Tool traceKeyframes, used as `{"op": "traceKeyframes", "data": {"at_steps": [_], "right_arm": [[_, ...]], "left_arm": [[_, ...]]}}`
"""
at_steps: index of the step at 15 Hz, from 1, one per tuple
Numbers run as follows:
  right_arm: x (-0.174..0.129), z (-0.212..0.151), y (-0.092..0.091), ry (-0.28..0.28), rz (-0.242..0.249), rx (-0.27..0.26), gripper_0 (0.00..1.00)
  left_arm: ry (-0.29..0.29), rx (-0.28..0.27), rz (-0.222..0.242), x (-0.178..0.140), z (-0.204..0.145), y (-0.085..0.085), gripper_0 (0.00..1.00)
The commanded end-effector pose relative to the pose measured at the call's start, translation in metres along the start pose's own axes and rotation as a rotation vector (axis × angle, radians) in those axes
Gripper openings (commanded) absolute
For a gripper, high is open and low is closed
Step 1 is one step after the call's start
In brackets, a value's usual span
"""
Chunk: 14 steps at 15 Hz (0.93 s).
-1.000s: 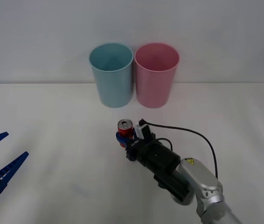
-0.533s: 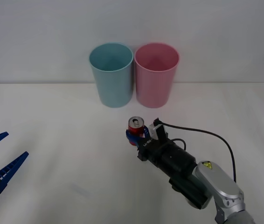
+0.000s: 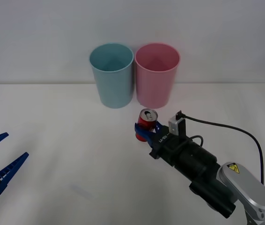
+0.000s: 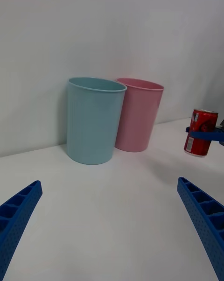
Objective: Grasp the object on the table and drop it into the matching bin: aluminum can to the light blue bin, PET bottle to the pink bin.
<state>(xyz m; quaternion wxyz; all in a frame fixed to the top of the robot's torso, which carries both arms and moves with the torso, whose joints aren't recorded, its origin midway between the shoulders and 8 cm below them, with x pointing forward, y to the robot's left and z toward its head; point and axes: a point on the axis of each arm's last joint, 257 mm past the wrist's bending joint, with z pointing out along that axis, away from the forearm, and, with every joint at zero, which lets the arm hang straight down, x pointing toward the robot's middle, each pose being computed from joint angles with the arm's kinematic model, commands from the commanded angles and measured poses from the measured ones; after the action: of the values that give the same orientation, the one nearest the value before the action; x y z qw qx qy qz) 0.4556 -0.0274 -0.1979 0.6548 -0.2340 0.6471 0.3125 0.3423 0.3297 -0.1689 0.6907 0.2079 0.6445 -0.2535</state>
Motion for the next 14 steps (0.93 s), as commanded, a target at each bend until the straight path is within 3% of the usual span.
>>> {"op": "traceKeyframes", "data": {"at_steps": [1,8,14], "right_arm": [[-0.033,-0.001,0.014,-0.043,0.018,-0.046,0.00],[-0.105,0.022,0.026,-0.113,0.014,-0.152,0.00],[-0.161,0.046,0.018,-0.151,0.013,-0.167,0.00]], "left_arm": [[0.000,0.000,0.000,0.000,0.000,0.000,1.00],[0.000,0.000,0.000,0.000,0.000,0.000,1.00],[0.000,0.000,0.000,0.000,0.000,0.000,1.00]]}}
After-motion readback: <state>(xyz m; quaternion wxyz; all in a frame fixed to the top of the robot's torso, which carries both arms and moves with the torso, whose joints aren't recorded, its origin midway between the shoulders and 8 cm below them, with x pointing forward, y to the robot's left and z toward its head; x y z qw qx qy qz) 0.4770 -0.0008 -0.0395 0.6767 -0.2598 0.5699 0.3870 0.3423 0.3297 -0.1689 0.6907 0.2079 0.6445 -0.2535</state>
